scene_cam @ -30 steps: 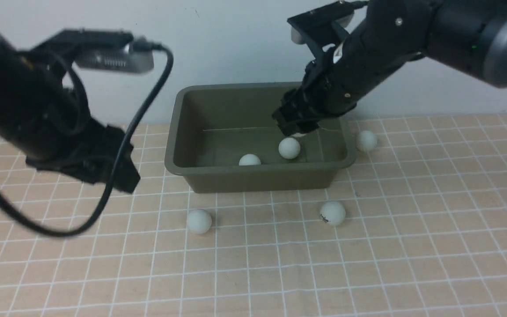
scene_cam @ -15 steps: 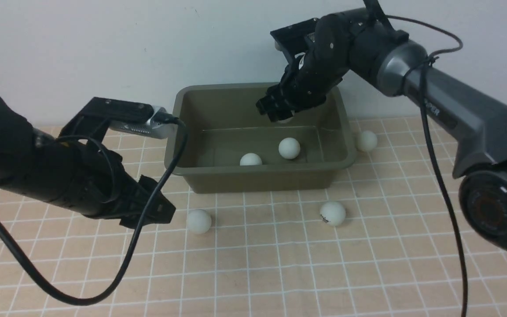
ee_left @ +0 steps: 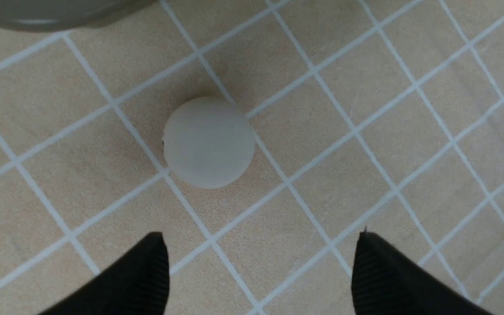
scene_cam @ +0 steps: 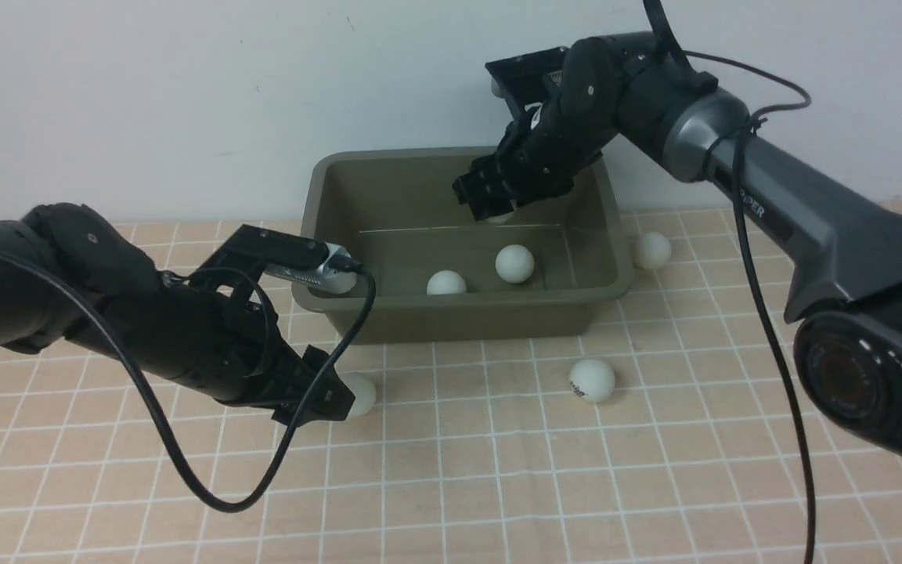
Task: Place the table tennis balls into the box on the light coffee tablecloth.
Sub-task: 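Release the ping pong ball into the bin and lift the gripper away, then reach for and grasp a ping pong ball on the table beside the basket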
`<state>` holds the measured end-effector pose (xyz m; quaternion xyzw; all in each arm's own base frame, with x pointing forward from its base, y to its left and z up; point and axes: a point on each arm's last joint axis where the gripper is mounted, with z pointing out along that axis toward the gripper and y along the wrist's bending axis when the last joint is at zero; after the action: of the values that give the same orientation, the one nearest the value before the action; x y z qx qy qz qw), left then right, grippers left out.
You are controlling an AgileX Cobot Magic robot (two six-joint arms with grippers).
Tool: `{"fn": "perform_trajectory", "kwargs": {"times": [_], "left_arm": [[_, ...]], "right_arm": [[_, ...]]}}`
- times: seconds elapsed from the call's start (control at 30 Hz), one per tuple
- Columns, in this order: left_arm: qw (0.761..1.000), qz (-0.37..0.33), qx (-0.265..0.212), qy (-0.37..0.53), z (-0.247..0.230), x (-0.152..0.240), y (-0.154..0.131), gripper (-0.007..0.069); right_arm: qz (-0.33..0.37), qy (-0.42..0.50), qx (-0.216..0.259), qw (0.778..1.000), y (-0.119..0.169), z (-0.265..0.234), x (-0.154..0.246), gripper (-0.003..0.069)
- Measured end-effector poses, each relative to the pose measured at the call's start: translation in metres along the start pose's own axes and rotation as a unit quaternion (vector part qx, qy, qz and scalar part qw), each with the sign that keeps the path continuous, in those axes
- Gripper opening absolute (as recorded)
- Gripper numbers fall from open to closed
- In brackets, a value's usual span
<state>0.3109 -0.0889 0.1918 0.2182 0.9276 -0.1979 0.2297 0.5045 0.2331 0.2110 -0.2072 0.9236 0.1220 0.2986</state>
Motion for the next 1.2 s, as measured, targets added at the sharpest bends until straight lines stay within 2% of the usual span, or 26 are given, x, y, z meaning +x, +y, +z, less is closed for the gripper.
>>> {"fn": "perform_trajectory", "kwargs": {"times": [0.17, 0.83, 1.2], "left_arm": [[1.0, 0.011, 0.009, -0.02, 0.008, -0.003, 0.002, 0.0477], [0.994, 0.056, -0.011, -0.093, 0.009, -0.016, 0.006, 0.0479], [0.997, 0.036, -0.006, -0.063, 0.039, -0.005, 0.017, 0.0479]], "right_arm": [[0.009, -0.002, -0.002, 1.0, -0.006, -0.001, 0.0, 0.0409], [0.012, -0.003, -0.02, 1.0, -0.002, -0.001, -0.001, 0.0411], [0.005, 0.001, -0.022, 1.0, -0.002, -0.001, 0.0, 0.0411]]}}
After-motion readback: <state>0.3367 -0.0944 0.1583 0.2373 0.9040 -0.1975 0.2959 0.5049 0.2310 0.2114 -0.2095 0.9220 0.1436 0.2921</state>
